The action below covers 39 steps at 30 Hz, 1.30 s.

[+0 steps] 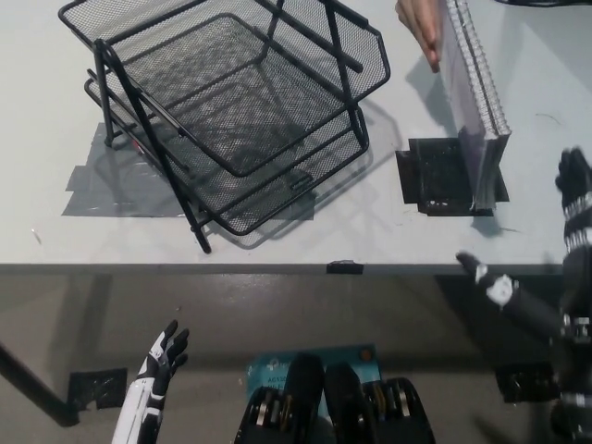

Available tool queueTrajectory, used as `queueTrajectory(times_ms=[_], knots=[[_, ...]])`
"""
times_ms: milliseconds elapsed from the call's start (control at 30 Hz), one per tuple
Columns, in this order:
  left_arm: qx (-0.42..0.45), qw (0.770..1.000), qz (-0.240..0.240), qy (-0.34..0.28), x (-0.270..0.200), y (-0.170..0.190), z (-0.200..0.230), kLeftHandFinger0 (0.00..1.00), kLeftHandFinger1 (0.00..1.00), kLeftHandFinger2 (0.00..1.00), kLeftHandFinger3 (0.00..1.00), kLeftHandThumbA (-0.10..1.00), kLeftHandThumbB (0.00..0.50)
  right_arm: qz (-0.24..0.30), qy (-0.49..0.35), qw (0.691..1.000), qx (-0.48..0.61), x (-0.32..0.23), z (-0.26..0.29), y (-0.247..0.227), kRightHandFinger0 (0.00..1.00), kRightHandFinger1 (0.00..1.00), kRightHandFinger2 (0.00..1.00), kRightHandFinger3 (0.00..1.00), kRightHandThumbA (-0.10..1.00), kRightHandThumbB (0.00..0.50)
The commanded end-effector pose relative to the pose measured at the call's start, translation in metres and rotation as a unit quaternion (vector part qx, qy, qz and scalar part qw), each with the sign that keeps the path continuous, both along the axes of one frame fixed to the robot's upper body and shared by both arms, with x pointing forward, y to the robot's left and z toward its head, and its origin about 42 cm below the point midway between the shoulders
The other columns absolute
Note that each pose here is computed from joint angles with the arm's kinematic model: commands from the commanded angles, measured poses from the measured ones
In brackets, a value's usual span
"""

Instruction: A person hands a notebook to the robot and the robot grabs it with its right hand and places it in the file tray kept in the centre of the desk infront of it.

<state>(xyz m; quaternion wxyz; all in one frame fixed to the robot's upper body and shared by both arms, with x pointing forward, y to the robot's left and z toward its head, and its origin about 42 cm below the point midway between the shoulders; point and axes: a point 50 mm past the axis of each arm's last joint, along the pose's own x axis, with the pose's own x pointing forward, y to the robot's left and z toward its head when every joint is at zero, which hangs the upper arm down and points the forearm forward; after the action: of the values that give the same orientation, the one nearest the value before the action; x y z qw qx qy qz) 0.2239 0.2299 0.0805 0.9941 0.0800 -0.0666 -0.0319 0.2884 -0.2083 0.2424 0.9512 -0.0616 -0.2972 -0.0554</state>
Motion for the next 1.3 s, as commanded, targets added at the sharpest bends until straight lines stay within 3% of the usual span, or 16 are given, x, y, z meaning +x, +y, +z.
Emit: queueTrajectory(times_ms=[0, 200, 367, 500, 633, 667, 733, 967, 1267], knots=[[0.002, 1.000, -0.002, -0.015, 0.004, 0.000, 0.009, 1.00, 1.00, 1.00, 1.00, 1.00, 0.144, -0.030, 0.010, 0.999, 0.001, 0.023, 0.021, 0.004, 1.00, 1.00, 1.00, 1.00, 1.00, 0.373], [0.002, 1.000, -0.004, -0.010, 0.002, -0.001, 0.007, 1.00, 1.00, 1.00, 1.00, 1.00, 0.152, -0.024, 0.042, 0.999, -0.001, 0.047, 0.024, 0.009, 1.00, 1.00, 1.00, 1.00, 1.00, 0.358], [0.006, 1.000, -0.003, -0.014, 0.001, -0.001, 0.008, 1.00, 1.00, 1.00, 1.00, 1.00, 0.130, -0.020, 0.052, 0.998, -0.007, 0.077, 0.021, 0.015, 1.00, 1.00, 1.00, 1.00, 1.00, 0.286], [0.007, 1.000, -0.004, -0.014, 0.001, -0.001, 0.008, 1.00, 1.00, 1.00, 1.00, 1.00, 0.114, -0.022, 0.062, 0.998, -0.014, 0.099, 0.015, 0.016, 1.00, 1.00, 1.00, 1.00, 1.00, 0.269], [0.009, 1.000, -0.006, -0.014, 0.003, 0.000, 0.010, 1.00, 1.00, 1.00, 1.00, 1.00, 0.113, -0.027, 0.068, 0.997, -0.019, 0.124, 0.014, 0.016, 1.00, 1.00, 1.00, 1.00, 1.00, 0.282], [0.010, 1.000, -0.007, -0.016, 0.003, 0.000, 0.010, 1.00, 1.00, 1.00, 1.00, 1.00, 0.103, -0.027, 0.072, 0.997, -0.021, 0.131, 0.015, 0.016, 1.00, 1.00, 1.00, 1.00, 1.00, 0.314], [0.010, 1.000, -0.007, -0.016, 0.002, 0.000, 0.010, 1.00, 1.00, 1.00, 1.00, 1.00, 0.101, -0.026, 0.075, 0.997, -0.018, 0.141, 0.017, 0.017, 1.00, 1.00, 1.00, 1.00, 1.00, 0.330], [-0.001, 1.000, -0.012, -0.011, 0.003, 0.002, 0.011, 1.00, 1.00, 1.00, 1.00, 1.00, 0.142, -0.021, 0.090, 0.996, -0.011, 0.163, 0.025, 0.018, 1.00, 1.00, 1.00, 1.00, 1.00, 0.285], [0.003, 1.000, -0.016, -0.015, 0.003, 0.004, 0.014, 1.00, 1.00, 1.00, 1.00, 1.00, 0.141, -0.038, 0.100, 0.994, -0.021, 0.175, 0.033, 0.013, 1.00, 1.00, 1.00, 1.00, 1.00, 0.272]])
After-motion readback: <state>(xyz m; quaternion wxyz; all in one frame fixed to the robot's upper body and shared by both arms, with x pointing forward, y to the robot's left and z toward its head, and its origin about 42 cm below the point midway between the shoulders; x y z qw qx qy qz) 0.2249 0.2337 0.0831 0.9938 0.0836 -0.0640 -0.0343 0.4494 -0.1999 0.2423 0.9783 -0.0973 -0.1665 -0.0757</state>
